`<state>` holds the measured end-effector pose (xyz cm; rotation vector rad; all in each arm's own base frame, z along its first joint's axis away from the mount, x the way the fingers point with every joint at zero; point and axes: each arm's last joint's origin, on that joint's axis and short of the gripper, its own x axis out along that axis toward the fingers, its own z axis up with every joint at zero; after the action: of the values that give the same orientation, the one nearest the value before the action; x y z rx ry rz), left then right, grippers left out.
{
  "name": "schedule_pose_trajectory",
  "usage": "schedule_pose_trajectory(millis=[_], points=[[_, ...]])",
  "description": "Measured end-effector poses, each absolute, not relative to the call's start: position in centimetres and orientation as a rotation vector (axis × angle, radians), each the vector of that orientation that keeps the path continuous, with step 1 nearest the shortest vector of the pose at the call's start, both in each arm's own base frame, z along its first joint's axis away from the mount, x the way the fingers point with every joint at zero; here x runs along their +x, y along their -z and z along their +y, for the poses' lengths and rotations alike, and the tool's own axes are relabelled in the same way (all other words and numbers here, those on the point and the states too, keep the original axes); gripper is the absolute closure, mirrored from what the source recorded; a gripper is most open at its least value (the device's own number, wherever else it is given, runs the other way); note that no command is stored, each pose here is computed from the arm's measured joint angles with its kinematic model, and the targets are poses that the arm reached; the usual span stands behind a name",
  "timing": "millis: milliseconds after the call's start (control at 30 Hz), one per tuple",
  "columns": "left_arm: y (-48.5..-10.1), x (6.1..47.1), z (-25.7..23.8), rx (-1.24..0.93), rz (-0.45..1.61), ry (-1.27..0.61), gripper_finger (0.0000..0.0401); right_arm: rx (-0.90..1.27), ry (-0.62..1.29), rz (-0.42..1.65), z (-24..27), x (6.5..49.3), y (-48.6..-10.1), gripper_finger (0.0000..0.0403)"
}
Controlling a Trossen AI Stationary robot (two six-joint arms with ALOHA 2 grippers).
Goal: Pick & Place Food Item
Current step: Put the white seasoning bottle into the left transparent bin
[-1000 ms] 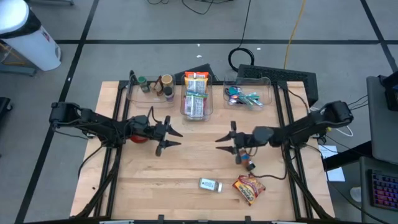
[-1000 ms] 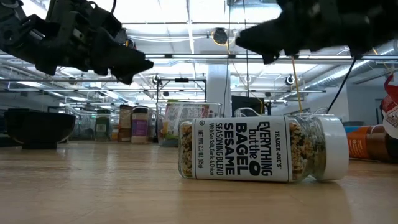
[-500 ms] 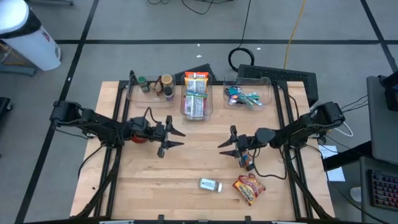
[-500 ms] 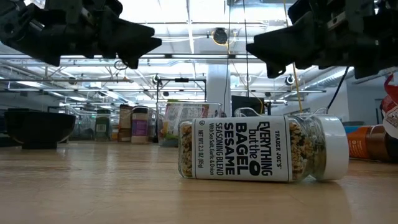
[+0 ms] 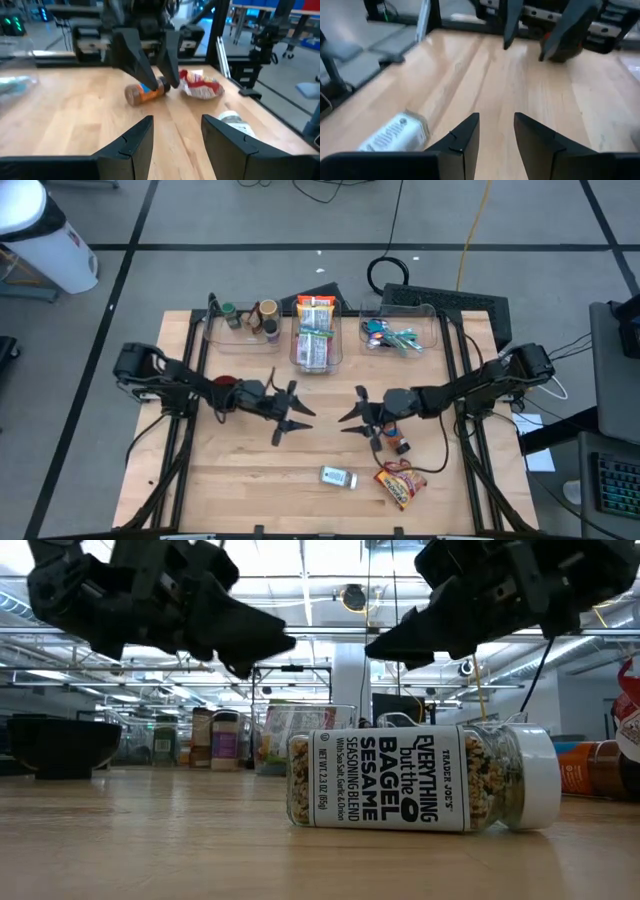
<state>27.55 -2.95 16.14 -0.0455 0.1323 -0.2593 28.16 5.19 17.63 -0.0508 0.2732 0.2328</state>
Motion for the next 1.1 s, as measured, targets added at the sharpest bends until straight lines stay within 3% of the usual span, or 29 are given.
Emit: schedule_pose_trajectory(millis=[200,633,1100], points=[[-15.1,29.8,-3.7,-0.072,0.170,0.280,0.0231,-0.079,-0.237,0.301,5.3,28.8,-18.3,0.0274],[-14.7,31.9,-4.5,-0.067,0.220,0.298,0.0231,-0.102,-0.136,0.332,5.0,28.8,-18.0,0.0147],[-14.1,31.7,-4.6,-0.009,0.282,0.331,0.0230,-0.084,-0.167,0.357,6.0,28.4,-17.8,0.0136]])
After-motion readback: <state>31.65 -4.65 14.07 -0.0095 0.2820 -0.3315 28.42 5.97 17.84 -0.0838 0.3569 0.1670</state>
